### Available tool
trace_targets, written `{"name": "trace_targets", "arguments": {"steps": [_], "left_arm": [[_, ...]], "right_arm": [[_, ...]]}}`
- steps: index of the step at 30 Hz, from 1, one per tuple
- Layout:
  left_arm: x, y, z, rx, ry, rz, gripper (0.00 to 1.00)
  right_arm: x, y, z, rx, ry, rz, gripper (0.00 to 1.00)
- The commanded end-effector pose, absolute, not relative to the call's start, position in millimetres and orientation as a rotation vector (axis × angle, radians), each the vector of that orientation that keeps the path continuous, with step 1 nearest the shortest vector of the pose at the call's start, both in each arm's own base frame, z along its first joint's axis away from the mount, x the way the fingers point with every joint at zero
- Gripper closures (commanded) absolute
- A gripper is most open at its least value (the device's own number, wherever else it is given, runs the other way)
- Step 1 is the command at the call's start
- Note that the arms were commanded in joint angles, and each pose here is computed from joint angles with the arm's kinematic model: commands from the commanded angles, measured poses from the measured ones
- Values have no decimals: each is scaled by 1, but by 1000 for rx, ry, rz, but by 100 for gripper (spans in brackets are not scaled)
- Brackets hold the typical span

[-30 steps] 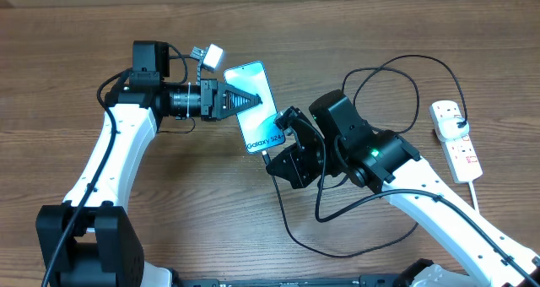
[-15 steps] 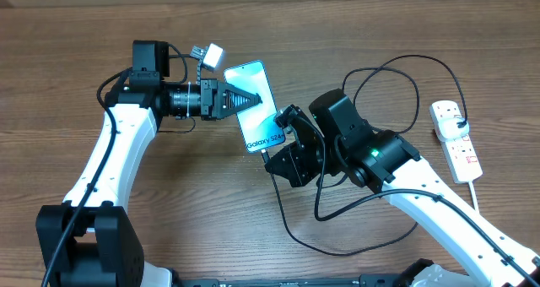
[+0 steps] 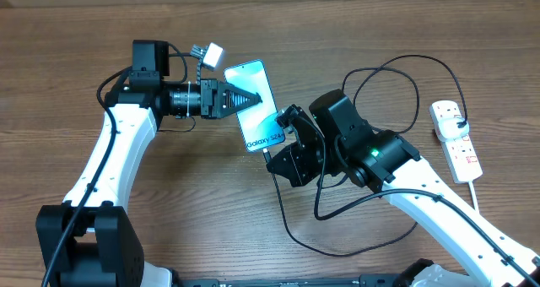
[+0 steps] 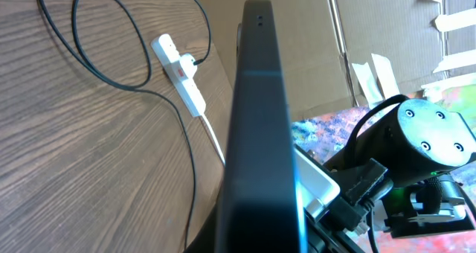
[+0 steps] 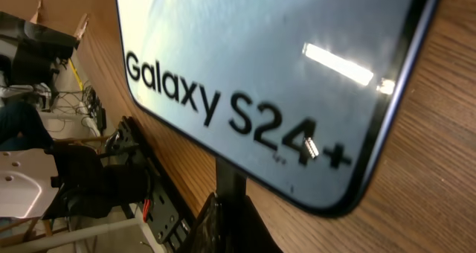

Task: Plug charger to phone and switch on socket
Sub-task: 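Align the USB-C plug with the phone's bottom port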

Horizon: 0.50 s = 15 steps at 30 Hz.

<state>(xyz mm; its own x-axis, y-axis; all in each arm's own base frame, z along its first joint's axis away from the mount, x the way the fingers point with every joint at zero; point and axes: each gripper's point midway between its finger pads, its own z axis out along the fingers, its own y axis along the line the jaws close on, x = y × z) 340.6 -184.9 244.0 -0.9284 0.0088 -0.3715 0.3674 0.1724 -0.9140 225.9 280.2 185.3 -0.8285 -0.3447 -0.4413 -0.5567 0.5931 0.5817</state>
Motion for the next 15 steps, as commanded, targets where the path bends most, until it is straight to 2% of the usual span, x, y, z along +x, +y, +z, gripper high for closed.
{"name": "trace_targets", "arguments": {"steps": [1, 15], "left_arm": [[339, -186, 254, 420, 2104, -1863, 96], [338, -185, 255, 421, 2098, -1872, 96]], "right_arm": [[228, 281, 203, -739, 2491, 1071, 96], [229, 272, 214, -722, 2457, 1009, 96]]}}
